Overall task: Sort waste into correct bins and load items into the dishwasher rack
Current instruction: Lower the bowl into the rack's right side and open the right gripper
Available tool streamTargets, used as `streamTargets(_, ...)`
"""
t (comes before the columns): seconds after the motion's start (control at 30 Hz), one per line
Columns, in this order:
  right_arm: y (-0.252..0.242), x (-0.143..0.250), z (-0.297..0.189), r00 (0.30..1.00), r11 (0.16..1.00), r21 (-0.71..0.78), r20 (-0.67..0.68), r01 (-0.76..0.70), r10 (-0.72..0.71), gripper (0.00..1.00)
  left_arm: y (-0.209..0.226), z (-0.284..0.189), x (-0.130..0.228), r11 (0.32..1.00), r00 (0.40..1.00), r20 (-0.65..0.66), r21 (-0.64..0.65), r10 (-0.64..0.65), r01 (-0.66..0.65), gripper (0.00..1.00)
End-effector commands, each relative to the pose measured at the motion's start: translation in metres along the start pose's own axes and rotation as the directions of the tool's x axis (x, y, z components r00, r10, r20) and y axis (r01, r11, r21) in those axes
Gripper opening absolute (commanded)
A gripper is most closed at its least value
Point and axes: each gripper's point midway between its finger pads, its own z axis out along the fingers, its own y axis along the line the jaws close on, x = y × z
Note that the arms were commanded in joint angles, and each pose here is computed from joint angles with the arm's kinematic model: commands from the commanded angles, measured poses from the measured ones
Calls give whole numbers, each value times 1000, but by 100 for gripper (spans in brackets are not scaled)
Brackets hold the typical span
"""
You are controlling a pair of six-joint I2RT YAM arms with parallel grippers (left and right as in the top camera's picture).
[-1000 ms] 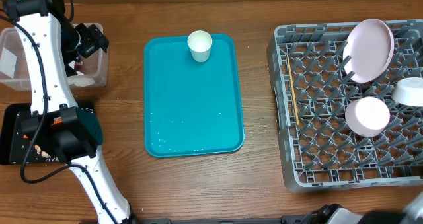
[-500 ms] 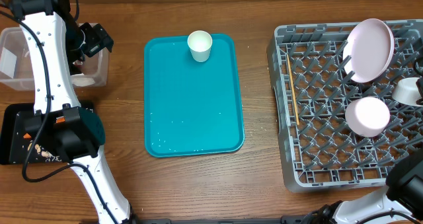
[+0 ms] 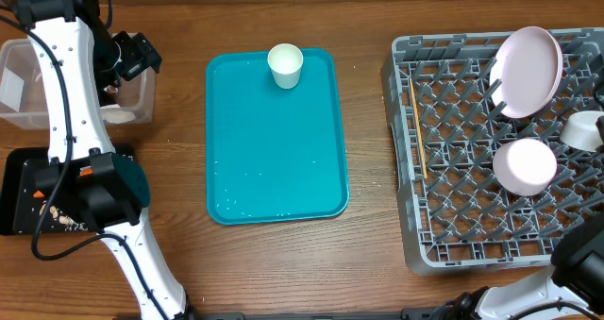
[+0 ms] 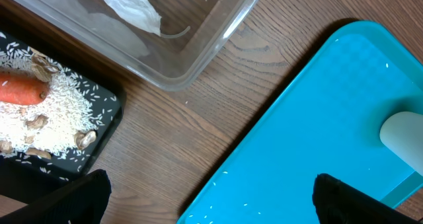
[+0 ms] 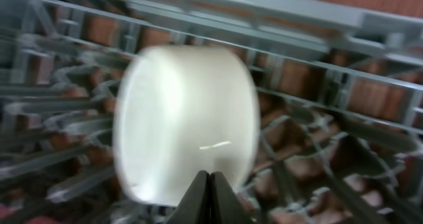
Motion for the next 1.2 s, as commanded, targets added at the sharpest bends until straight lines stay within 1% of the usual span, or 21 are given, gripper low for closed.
streamTargets(0.0, 41, -25, -52, 995, 985, -170, 98, 25, -8, 4, -2, -7, 2, 1000, 1000, 15, 7, 17, -18, 100)
streamTargets(0.1, 55, -36, -63, 987, 976, -214, 157, 47, -13, 4, -3, -7, 2, 1000, 1000, 15, 8, 19, -19, 100)
streamTargets(0.17, 59, -36, -59, 986, 974, -217, 162, 60, -25, 4, -3, -7, 2, 1000, 1000, 16, 9, 19, -19, 100)
streamTargets(0.5, 57, -21, -6, 995, 984, -161, 72, 74, -63, 4, -3, -7, 2, 1000, 1000, 14, 8, 19, -19, 100)
streamTargets(0.57, 55, -20, -3, 996, 986, -148, 68, 73, -63, 4, -3, -7, 3, 1000, 1000, 14, 8, 19, -19, 100)
streamTargets(0.73, 36, -21, -1, 995, 997, -45, 84, 67, -63, 4, -2, -7, 3, 1000, 1000, 11, 6, 19, -19, 100)
streamTargets(0.97, 31, -13, 0, 996, 997, -25, 50, 70, -69, 4, -2, -7, 4, 1000, 1000, 6, 3, 20, -20, 100)
streamTargets(1.17, 33, -14, 3, 991, 992, -33, 50, 122, -120, 4, -1, -7, 6, 999, 999, 1, 1, 38, -38, 100)
